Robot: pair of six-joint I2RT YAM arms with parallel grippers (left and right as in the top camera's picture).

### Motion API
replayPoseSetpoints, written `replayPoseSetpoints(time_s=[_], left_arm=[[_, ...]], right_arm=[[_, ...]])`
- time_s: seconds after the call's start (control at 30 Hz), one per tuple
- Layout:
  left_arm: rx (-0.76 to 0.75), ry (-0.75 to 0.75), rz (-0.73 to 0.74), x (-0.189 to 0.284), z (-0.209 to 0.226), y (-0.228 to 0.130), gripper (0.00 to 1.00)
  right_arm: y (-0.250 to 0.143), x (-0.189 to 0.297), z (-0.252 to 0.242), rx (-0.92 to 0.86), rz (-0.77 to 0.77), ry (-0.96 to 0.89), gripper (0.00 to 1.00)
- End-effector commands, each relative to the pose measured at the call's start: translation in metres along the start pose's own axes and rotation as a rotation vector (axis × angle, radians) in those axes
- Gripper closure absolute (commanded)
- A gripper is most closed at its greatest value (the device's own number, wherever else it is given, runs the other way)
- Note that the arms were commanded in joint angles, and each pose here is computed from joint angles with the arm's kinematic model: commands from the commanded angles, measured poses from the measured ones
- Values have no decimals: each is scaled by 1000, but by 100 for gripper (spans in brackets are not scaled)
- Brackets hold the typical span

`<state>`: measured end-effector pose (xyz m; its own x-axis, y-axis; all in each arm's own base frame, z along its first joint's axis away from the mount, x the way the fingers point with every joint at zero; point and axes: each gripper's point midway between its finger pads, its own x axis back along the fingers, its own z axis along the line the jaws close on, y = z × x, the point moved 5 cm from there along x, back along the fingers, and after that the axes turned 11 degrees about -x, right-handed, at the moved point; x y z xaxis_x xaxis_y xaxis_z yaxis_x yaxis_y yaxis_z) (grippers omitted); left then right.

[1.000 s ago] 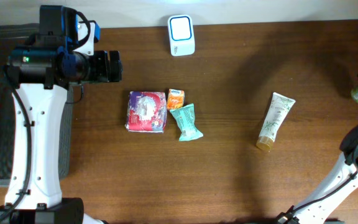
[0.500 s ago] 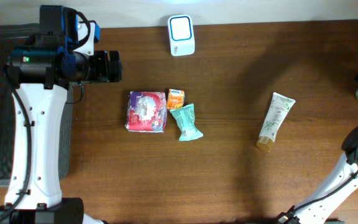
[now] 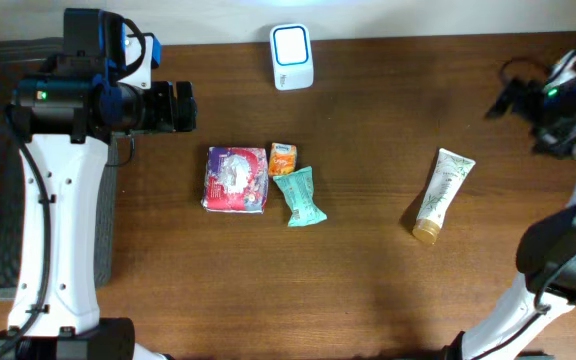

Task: Scan the item barcode
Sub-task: 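Reach back and grasp the Pantene tube with the right gripper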

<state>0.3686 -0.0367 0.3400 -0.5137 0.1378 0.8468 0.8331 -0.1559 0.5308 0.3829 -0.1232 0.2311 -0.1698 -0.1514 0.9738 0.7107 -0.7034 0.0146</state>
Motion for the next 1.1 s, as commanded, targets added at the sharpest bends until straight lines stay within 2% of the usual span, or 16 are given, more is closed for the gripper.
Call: replayPoseSetpoints(time_s=[0.0,0.17,0.3,0.37,0.43,0.57,0.73,0.77,0.8,0.83,0.87,0.93,1.07], left_arm=[[-9,-7,-19,7,-1,0,1],[-9,-7,-19,7,-1,0,1],[-9,-7,-19,7,-1,0,1],[-9,-7,-19,7,-1,0,1],[-9,-7,-19,7,-1,0,1],[-9,-7,-19,7,-1,0,1],[-9,-7,-19,7,-1,0,1],[-9,-7,-19,7,-1,0,1],[-9,-7,-19,7,-1,0,1],[-9,-7,-19,7,-1,0,1],[-9,-7,-19,7,-1,0,1],[-9,-7,-19,7,-1,0,1],[-9,-7,-19,7,-1,0,1]], right_arm=[[-23,-46,-6,43,125,-145,1],[-38,-82,-21,21,225,-140,2],[-50,-97,-20,155,360,199,1],[-51,-112,-29,118,365,247,0],[-57,-132,-36,94,370,290,4],[-73,-163,-46,87,380,313,23],[-81,-186,-49,98,352,368,37],[-80,-189,-48,104,338,387,44],[-79,-188,-44,107,331,418,61],[-80,-187,-40,108,335,447,72],[-79,-186,-37,111,333,450,89],[-76,-186,-35,97,325,412,96],[-67,-168,-14,128,291,278,96]])
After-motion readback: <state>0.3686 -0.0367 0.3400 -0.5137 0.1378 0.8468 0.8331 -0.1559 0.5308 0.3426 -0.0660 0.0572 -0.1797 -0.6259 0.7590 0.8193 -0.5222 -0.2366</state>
